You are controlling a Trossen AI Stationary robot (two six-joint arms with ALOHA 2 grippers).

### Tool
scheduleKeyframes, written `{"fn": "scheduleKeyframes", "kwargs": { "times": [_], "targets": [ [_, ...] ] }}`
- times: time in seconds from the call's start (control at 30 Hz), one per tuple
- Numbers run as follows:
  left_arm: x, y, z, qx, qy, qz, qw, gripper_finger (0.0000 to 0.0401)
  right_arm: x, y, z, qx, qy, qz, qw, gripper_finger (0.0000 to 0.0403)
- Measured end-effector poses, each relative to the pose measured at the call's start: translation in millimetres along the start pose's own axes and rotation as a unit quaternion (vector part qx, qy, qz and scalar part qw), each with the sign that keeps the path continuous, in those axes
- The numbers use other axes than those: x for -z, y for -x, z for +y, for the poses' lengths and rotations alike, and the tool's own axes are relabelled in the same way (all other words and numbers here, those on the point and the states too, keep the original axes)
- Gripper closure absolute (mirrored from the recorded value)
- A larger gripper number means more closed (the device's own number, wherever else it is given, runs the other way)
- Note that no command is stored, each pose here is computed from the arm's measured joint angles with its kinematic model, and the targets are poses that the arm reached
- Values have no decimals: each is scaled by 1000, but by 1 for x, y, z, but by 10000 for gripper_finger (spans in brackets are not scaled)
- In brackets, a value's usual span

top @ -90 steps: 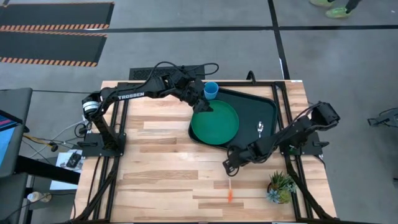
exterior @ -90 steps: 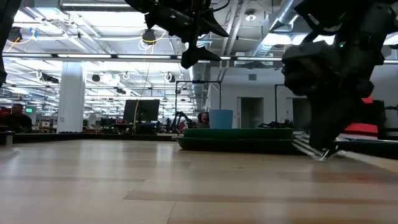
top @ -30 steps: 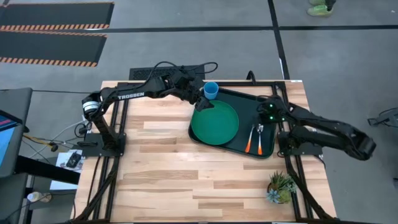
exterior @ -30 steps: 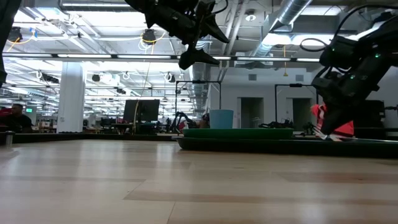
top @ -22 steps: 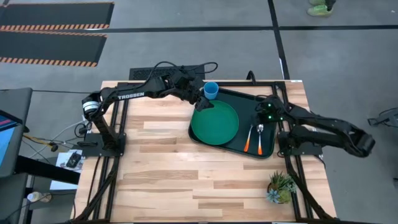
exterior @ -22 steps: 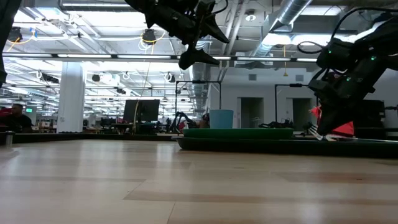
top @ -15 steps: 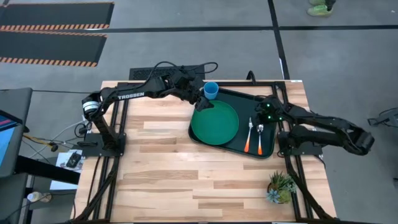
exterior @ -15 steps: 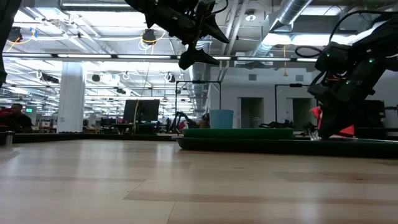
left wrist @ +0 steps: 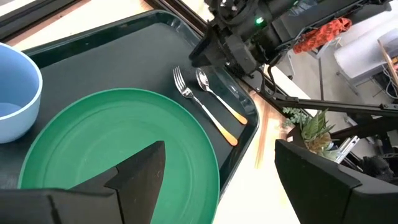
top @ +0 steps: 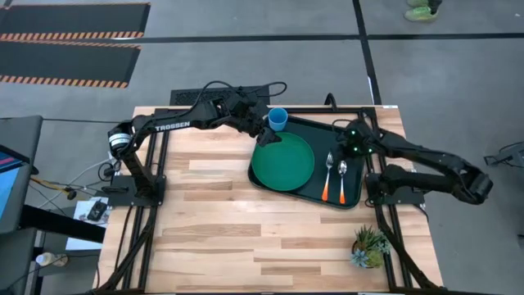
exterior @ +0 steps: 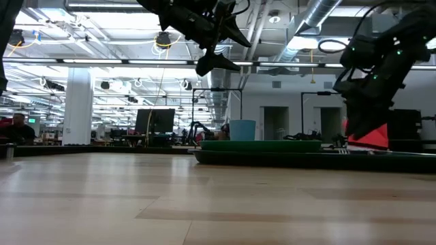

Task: Pick and place plate/cup/fork/spoon on tray
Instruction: Return to Home Position

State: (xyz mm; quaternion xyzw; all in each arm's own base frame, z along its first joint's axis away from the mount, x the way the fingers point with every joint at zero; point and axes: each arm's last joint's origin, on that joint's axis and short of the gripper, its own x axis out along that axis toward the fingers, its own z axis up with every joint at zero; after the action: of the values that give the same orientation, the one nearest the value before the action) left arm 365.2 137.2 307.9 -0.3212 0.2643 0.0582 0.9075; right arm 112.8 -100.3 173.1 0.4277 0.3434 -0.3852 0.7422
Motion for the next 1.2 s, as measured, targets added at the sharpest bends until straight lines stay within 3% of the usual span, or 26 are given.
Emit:
{"fn": "scheduleKeyframes", "kwargs": {
  "times": [0.13,0.2,0.3,0.4,0.57,0.63,0.67,0.77,0.8,0.87,0.93,0.97,1.03,1.1,1.2],
  "targets": [
    [0,0,0,0,3,0,1000,117,2,13,2,52,-1,48,997,278],
    [0,0,-1,12,11,2,1000,117,0,20,8,41,6,60,997,281],
    [-7,6,-7,66,12,3,998,117,-7,36,26,-26,30,55,998,283],
    [-27,30,-22,111,-25,-27,993,117,-20,69,50,-118,84,-11,989,283],
    [-44,91,-53,149,-167,-95,970,117,-28,144,77,-243,202,-166,934,283],
    [-36,116,-68,120,-252,-108,954,117,-20,166,76,-269,250,-197,909,283],
    [-30,129,-74,81,-283,-115,949,117,-15,172,73,-276,264,-200,902,283],
    [-10,151,-71,-104,-279,-126,946,117,3,178,63,-305,325,-233,864,283],
    [-2,155,-66,-136,-272,-121,945,117,8,177,60,-321,332,-255,849,283],
    [15,157,-53,-122,-265,-121,949,117,16,175,52,-353,331,-312,817,283],
    [29,161,-49,-27,-267,-167,949,117,25,168,42,-376,319,-361,792,283],
    [37,162,-46,19,-266,-190,945,117,29,162,38,-387,310,-371,785,283],
    [56,157,-34,65,-248,-213,943,117,38,141,30,-396,292,-362,792,283],
    [74,151,-19,57,-225,-229,945,117,44,128,24,-412,271,-366,790,283],
    [99,147,3,-16,-209,-235,949,117,51,115,18,-436,246,-377,779,283]
  ]
}}
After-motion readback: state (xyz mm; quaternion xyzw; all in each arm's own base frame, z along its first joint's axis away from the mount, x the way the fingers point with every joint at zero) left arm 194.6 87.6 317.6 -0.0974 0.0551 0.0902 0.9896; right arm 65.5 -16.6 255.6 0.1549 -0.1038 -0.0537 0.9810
